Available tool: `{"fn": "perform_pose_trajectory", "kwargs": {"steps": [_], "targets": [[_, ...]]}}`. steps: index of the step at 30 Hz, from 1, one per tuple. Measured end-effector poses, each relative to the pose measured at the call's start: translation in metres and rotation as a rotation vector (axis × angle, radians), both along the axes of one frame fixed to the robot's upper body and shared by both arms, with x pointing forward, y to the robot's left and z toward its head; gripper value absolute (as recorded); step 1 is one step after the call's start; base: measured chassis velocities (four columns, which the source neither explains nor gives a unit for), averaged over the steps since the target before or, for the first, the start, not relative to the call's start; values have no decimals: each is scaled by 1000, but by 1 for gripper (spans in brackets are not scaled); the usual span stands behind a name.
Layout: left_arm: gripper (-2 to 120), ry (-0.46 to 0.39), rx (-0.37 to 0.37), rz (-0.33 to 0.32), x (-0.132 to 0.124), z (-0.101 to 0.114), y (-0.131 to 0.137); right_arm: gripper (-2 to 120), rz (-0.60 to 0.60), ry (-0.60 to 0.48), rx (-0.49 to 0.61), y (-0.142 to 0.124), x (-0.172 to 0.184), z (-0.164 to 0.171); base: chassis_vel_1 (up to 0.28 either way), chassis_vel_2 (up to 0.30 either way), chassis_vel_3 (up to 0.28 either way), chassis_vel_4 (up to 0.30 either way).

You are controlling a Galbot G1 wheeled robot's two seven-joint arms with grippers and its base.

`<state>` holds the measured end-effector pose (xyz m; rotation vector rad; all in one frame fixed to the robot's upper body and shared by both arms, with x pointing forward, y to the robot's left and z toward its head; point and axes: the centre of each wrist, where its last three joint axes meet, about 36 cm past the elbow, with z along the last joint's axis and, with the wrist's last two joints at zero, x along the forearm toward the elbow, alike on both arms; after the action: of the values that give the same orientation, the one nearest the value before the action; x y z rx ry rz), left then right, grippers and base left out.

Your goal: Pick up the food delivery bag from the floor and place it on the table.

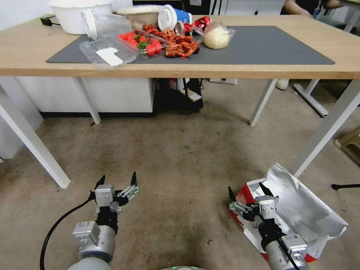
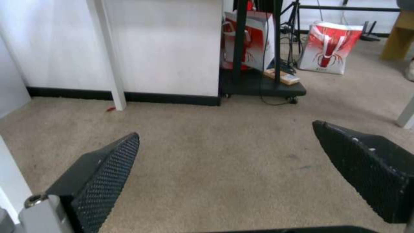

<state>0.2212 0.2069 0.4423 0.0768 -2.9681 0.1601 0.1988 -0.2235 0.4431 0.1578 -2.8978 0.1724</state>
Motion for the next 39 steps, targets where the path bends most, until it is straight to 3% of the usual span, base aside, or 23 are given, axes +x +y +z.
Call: {"fn": "perform_pose_trajectory", "kwargs": {"steps": [8,13,16,17,20,29,36,39], "targets": [[100,-8,10,-1,1,0,2,100,11,-23,-4,-9,5,3,0,0,0,0],[100,-9,18,-3,1,-1,3,100,63,-69,-61,-38,21,7,0,0,0,0],[100,-15,25,1,2,1,5,100,76,-66,-99,-77,45,2,0,0,0,0],[100,-15,25,1,2,1,5,100,76,-66,-99,-77,45,2,0,0,0,0],[100,-16,27,3,2,1,5,100,72,-60,-145,-127,74,-1,0,0,0,0],[100,-12,26,1,-2,-1,1,100,142,-47,-185,-195,133,6,0,0,0,0],[100,-18,27,14,-4,-7,1,100,244,38,-276,-255,178,-20,0,0,0,0],[100,-17,28,17,-4,-9,2,100,262,58,-301,-269,183,-22,0,0,0,0]]}}
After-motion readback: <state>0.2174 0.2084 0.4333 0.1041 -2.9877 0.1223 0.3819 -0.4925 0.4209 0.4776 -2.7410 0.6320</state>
